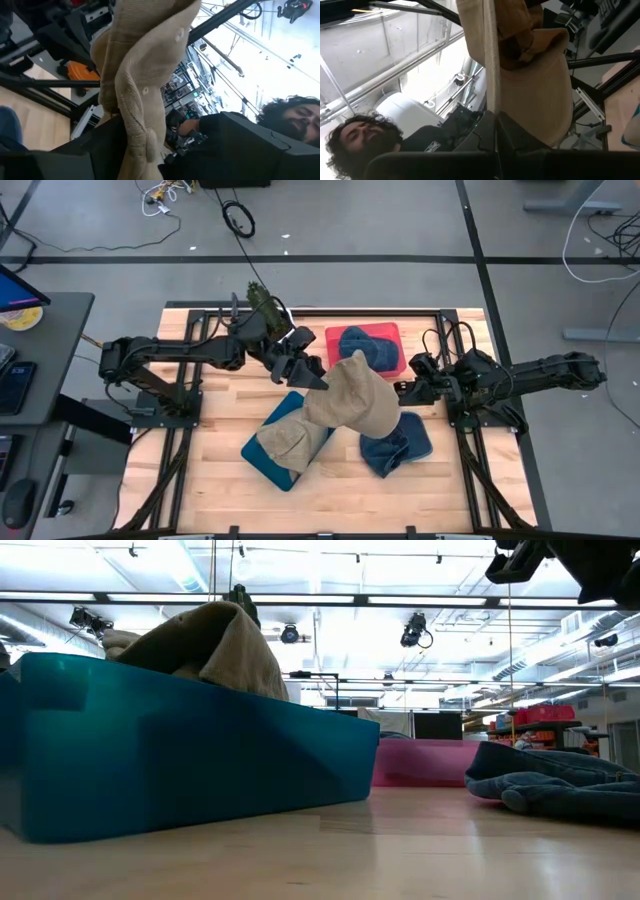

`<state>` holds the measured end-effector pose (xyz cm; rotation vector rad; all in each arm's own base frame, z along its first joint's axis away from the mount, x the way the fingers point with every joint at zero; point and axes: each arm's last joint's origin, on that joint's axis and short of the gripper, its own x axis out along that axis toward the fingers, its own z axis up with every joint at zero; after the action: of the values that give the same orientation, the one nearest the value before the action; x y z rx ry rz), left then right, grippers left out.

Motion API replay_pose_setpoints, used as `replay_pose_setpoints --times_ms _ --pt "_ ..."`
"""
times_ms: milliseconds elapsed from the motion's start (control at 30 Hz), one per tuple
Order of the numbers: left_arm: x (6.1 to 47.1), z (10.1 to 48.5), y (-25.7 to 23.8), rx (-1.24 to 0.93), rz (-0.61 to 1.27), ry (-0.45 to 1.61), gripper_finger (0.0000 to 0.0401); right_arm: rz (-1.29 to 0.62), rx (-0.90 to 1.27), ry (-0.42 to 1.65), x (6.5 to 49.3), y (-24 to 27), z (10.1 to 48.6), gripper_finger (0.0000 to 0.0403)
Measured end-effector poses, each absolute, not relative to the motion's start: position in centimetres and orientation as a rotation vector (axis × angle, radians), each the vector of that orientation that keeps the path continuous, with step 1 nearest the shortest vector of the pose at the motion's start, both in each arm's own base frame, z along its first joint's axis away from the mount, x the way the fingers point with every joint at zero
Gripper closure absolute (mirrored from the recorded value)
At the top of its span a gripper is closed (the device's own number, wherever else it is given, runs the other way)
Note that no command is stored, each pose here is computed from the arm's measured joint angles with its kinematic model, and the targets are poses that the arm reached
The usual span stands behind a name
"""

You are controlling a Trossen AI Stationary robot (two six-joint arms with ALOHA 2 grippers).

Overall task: Pick & Place hat
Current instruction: Put the brown cap into the blue bin

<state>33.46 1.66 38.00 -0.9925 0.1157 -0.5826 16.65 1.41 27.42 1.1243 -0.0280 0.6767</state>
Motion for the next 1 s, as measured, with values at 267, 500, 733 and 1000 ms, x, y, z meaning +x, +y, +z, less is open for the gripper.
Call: replay_pose_setpoints --times_ms 267,500,733,1000 --pt "33.5 37.9 1.8 -0.900 -0.559 0.090 0.0196 0.656 1.122 -0.039 16.7 1.4 27.4 0.0403" --pt "33.5 37.8 2.4 -0.844 -0.548 0.071 0.0338 0.641 1.130 -0.033 16.8 1.3 27.3 0.0403" --pt "33.4 37.8 2.7 -0.813 -0.541 0.060 0.0373 0.630 1.151 -0.037 16.8 1.3 27.3 0.0402" --pt "33.3 38.0 2.7 -0.806 -0.553 0.062 0.0381 0.632 1.223 -0.012 16.8 1.3 27.2 0.0308"
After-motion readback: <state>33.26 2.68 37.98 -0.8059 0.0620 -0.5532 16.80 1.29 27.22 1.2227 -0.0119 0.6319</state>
